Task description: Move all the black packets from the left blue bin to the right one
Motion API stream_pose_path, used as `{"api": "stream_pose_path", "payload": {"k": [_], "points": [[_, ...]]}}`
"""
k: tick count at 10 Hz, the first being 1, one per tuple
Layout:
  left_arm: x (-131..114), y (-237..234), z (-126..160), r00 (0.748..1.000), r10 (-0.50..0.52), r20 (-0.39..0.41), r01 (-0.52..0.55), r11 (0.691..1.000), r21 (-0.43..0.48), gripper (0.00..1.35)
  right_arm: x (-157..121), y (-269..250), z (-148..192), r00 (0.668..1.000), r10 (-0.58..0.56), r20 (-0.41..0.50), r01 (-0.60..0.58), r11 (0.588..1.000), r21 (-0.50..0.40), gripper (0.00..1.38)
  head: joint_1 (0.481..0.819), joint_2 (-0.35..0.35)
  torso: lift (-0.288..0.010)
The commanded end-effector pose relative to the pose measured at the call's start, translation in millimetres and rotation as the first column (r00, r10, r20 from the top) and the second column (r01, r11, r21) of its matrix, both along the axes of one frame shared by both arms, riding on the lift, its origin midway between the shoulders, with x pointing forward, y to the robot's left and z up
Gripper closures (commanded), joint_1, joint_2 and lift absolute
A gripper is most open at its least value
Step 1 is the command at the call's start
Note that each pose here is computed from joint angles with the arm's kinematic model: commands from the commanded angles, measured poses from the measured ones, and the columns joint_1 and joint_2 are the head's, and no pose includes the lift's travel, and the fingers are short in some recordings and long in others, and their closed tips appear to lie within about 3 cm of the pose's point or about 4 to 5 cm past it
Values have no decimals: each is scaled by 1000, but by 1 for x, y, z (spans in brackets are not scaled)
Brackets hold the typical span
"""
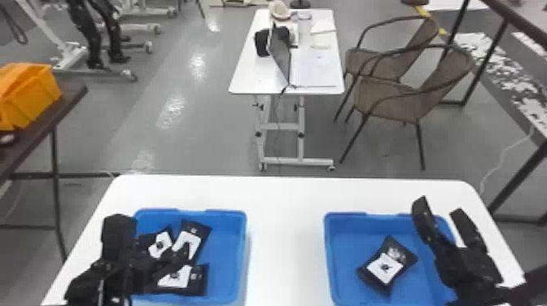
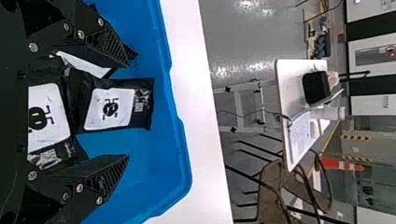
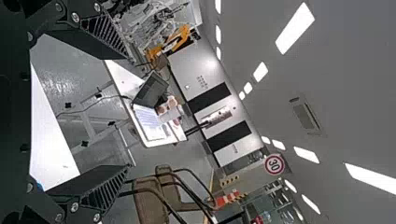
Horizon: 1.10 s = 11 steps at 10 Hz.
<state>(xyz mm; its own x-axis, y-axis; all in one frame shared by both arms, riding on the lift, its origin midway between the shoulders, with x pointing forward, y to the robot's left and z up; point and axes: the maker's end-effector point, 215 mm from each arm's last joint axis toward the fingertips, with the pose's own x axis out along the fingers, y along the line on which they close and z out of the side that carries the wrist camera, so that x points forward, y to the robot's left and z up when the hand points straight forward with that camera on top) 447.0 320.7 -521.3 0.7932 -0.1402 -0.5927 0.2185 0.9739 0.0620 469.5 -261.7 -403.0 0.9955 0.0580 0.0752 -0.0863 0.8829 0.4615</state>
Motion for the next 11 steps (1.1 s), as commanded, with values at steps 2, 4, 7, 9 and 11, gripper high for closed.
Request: {"api": "stream_pose_path", "payload": {"k": [2, 4, 7, 9, 11], "points": [[3, 12, -23, 996, 27, -87, -23, 999, 48, 94, 2, 2, -2, 1000, 6, 0, -6, 1000, 16, 183, 695, 78, 0], [15, 6, -33, 994, 19, -108, -14, 998, 53, 121, 3, 5, -4, 1000, 13, 0, -13, 999, 36, 186, 695, 89, 0], [25, 1, -51, 989, 25, -145, -18, 999, 51, 121, 3, 7, -6, 1000, 20, 1, -20, 998, 58, 186, 695, 81, 0], [22, 7, -55, 985, 41, -167, -30, 998, 62, 121, 2, 7, -8, 1000, 21, -2, -21, 998, 67, 186, 695, 83, 0], [20, 11, -62, 979, 47, -198, -31, 996, 84, 121, 0, 6, -11, 1000, 19, -5, -18, 997, 74, 186, 695, 86, 0]]}}
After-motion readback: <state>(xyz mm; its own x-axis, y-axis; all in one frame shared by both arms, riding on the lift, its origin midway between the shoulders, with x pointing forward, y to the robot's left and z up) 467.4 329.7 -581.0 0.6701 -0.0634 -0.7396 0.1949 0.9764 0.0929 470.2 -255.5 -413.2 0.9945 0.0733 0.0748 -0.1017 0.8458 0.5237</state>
